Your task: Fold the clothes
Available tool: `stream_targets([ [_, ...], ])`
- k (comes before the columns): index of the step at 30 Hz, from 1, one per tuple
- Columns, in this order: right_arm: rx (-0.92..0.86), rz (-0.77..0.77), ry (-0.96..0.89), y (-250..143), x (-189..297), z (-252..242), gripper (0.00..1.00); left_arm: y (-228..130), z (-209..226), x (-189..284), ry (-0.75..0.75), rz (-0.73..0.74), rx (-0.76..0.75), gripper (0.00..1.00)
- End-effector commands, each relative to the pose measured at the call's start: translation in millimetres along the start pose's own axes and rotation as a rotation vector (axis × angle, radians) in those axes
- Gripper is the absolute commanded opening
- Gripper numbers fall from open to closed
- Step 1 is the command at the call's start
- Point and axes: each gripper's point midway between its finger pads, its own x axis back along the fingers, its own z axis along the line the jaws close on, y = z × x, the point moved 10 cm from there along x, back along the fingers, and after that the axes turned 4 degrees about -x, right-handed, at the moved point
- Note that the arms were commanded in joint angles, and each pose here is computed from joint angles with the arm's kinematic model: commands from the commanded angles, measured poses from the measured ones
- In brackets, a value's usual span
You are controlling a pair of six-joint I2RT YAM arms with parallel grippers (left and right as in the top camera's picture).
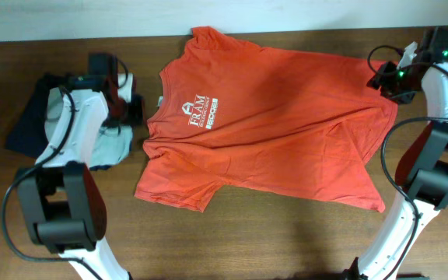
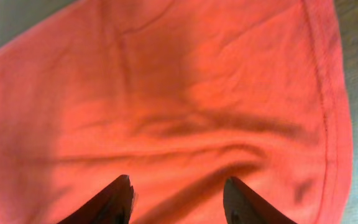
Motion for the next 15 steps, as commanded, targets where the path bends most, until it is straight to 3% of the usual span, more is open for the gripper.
stream_targets([
  [1, 0.045, -0.047, 0.075, 1.1, 58.6, 30.0, 0.53, 22.9, -23.8, 27.9, -0.047, -0.158, -0.203, 0.52],
  [5, 0.033, -0.01, 0.086, -12.3, 83.4, 40.9, 0.53, 33.7, -36.4, 5.6, -0.072, -0.192, -0.255, 0.5],
  [10, 0.026, 0.077, 0.149, -31.3, 96.9, 55.3, 0.53, 34.9, -52.0, -47.8, -0.18, -0.147, -0.327, 0.13],
  [12, 0.033, 0.11, 0.15, -38.0, 96.1, 61.1, 0.53, 31.6, -58.7, -71.6, -0.199, -0.113, -0.341, 0.04],
  [15, 0.049, 0.132, 0.148, -43.1, 94.3, 67.4, 0.53, 25.0, -69.6, -92.5, -0.211, -0.07, -0.372, 0.01],
])
